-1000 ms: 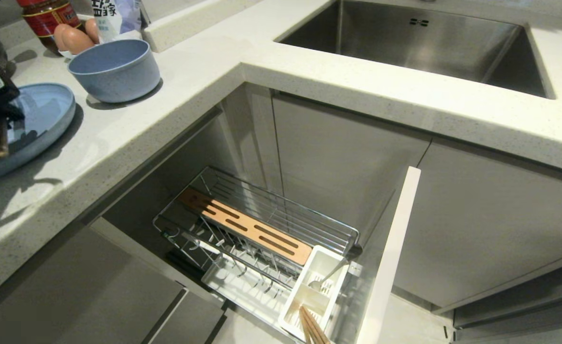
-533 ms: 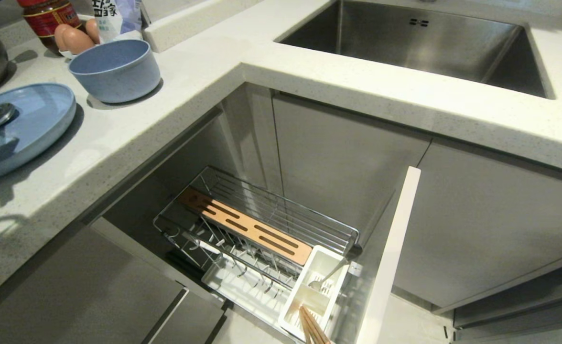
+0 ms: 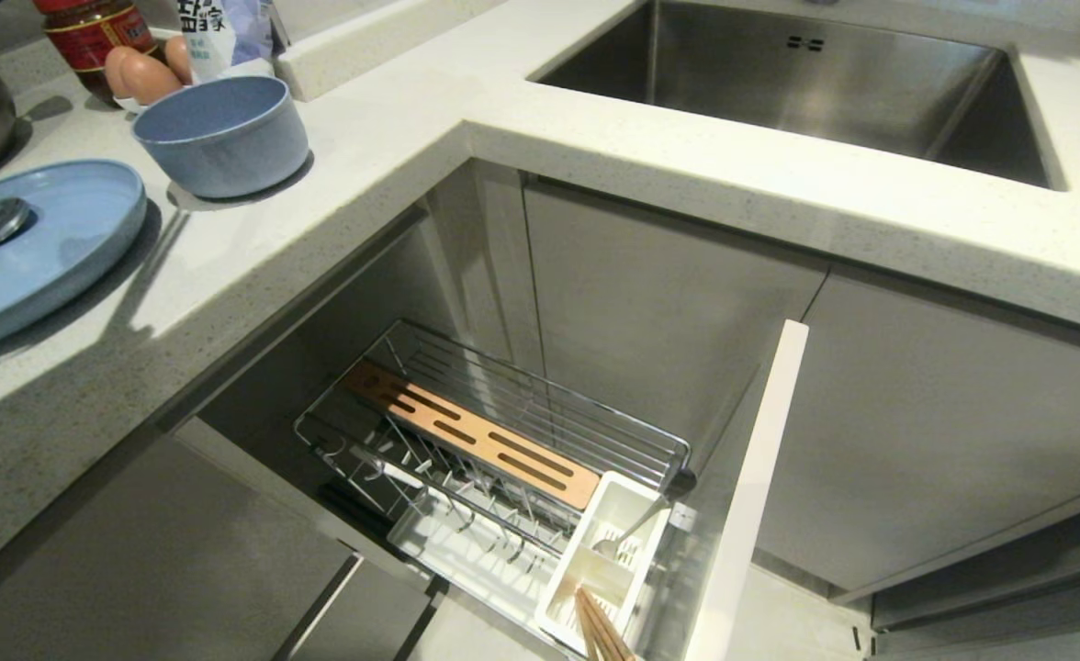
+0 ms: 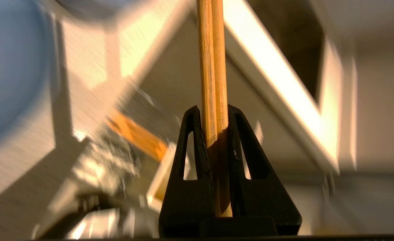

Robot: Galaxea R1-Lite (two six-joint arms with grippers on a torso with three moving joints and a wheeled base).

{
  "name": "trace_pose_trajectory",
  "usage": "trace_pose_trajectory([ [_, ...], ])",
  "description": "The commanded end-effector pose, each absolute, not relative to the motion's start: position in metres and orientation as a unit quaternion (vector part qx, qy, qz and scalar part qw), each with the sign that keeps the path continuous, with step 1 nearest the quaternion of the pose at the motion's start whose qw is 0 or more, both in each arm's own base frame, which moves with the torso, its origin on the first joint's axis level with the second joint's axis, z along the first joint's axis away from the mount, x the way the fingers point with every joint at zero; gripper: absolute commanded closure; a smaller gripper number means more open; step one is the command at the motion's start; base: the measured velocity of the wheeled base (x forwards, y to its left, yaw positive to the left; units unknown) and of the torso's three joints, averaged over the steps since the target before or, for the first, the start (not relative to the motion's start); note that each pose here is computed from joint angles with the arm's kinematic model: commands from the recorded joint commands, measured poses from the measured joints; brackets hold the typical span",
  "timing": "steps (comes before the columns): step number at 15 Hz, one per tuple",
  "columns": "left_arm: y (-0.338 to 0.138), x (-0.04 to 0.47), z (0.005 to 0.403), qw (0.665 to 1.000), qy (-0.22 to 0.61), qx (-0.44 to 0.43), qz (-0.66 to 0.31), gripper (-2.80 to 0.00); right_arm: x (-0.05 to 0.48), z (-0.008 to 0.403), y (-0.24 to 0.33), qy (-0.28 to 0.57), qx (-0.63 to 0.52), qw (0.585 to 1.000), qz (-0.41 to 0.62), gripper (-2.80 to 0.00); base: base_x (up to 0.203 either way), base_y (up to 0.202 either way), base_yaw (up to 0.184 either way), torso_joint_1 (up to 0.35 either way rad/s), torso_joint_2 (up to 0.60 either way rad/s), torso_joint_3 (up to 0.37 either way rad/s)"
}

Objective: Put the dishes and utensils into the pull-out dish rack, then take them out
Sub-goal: Pick up the chopsticks and place it in the cupboard

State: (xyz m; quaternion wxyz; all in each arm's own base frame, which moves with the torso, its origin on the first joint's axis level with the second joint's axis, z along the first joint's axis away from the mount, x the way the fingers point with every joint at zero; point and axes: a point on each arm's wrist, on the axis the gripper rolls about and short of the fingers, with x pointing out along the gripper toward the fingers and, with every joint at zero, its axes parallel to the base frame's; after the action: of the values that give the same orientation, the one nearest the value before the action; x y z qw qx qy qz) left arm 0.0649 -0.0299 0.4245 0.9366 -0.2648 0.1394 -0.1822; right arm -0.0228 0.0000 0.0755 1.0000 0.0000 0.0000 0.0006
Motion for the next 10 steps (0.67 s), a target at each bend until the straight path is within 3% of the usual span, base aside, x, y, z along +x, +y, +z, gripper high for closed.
trace_pose_trajectory([
  [1,-0.035,0.062,0.414,0.912,0.204,-0.230,-0.271,0.00,-0.023,0.075,0.000,0.000,0.000,1.000,0.001,0.00,0.000,0.000,0.000,0.000,0.00,0.000],
  [4,-0.045,0.069,0.391,0.871,0.312,-0.156,-0.346,0.00,-0.023,0.075,0.000,0.000,0.000,1.000,0.001,0.00,0.000,0.000,0.000,0.000,0.00,0.000],
  [10,-0.065,0.096,0.350,0.796,0.484,-0.018,-0.364,0.00,-0.023,0.075,0.000,0.000,0.000,1.000,0.001,0.00,0.000,0.000,0.000,0.000,0.00,0.000],
])
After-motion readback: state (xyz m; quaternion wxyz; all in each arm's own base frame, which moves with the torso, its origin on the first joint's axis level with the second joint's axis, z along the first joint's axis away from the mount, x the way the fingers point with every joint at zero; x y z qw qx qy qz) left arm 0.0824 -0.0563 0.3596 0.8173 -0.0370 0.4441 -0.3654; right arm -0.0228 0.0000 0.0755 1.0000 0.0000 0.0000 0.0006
